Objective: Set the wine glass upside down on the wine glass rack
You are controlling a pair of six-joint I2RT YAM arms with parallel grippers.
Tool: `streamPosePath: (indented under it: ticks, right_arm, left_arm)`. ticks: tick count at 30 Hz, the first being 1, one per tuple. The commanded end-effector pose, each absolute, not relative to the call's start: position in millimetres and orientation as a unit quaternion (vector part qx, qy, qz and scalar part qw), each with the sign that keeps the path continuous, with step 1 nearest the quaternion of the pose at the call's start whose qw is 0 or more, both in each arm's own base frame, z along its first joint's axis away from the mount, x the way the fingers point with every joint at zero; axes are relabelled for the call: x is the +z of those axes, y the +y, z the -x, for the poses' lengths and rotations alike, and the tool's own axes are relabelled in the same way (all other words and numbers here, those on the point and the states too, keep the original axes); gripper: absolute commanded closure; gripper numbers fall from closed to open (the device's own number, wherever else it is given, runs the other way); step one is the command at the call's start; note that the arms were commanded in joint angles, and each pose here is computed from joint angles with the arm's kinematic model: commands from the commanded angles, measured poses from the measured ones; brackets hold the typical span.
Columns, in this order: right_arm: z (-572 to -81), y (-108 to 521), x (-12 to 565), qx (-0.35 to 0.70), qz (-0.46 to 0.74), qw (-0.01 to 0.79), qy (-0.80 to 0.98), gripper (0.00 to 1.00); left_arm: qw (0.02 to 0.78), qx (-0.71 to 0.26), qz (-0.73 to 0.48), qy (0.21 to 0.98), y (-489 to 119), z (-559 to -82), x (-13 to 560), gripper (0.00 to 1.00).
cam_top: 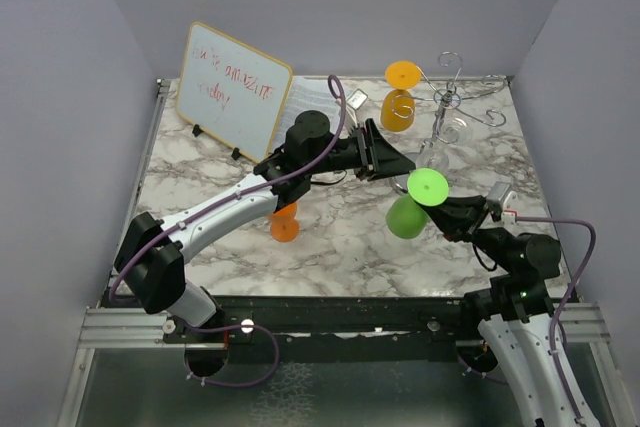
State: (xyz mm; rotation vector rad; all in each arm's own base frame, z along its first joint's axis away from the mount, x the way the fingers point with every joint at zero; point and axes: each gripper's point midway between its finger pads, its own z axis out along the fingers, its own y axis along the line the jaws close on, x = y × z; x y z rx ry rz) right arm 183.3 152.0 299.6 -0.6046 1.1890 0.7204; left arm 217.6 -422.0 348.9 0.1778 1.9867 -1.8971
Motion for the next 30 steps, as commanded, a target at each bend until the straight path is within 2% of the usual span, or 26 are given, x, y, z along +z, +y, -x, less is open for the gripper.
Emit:
streamPosePath:
  ticks: [1,4,7,16,19,21,22,25,26,30]
  right_arm:
    - [-176.0,157.6,306.5,0.316,0.320,0.728,0.518,0.99]
    - [-176.0,158.7,305.4,0.315,0.326,0.727,0.516,1.00]
    - [-176.0,160.2,304.4,0.317,0.332,0.723,0.517,1.00]
    - [-178.0,160.9,303.8,0.316,0.335,0.723,0.516,1.00]
    - [-178.8,162.0,302.6,0.320,0.335,0.718,0.520,0.99]
    - [-179.9,162.0,303.6,0.328,0.326,0.712,0.529,0.98]
    - [-180.5,162.2,303.8,0.332,0.322,0.708,0.534,0.92]
    - [-180.6,163.2,303.8,0.344,0.313,0.697,0.546,0.62]
    - [-179.4,162.9,305.4,0.345,0.311,0.698,0.545,0.55]
    - [-174.1,160.6,310.1,0.345,0.303,0.707,0.538,0.44]
  left_arm:
    - [0.183,-0.686,-0.097,0.697,-419.4,-205.6,353.1,0.60]
    - [0.177,-0.686,-0.110,0.697,-416.9,-199.0,349.8,0.55]
    - [0.166,-0.689,-0.123,0.694,-415.4,-192.0,350.4,0.56]
    - [0.165,-0.695,-0.167,0.680,-411.3,-174.2,357.1,0.75]
    - [0.161,-0.698,-0.184,0.672,-410.6,-167.9,361.1,0.98]
    - [0.168,-0.700,-0.190,0.668,-408.8,-167.0,365.3,1.00]
    - [0.172,-0.700,-0.190,0.666,-408.0,-166.7,367.6,1.00]
    - [0.192,-0.699,-0.182,0.665,-404.6,-172.0,374.8,1.00]
    - [0.200,-0.695,-0.177,0.668,-403.3,-175.5,376.2,1.00]
    - [0.246,-0.669,-0.142,0.687,-396.5,-197.7,380.6,1.00]
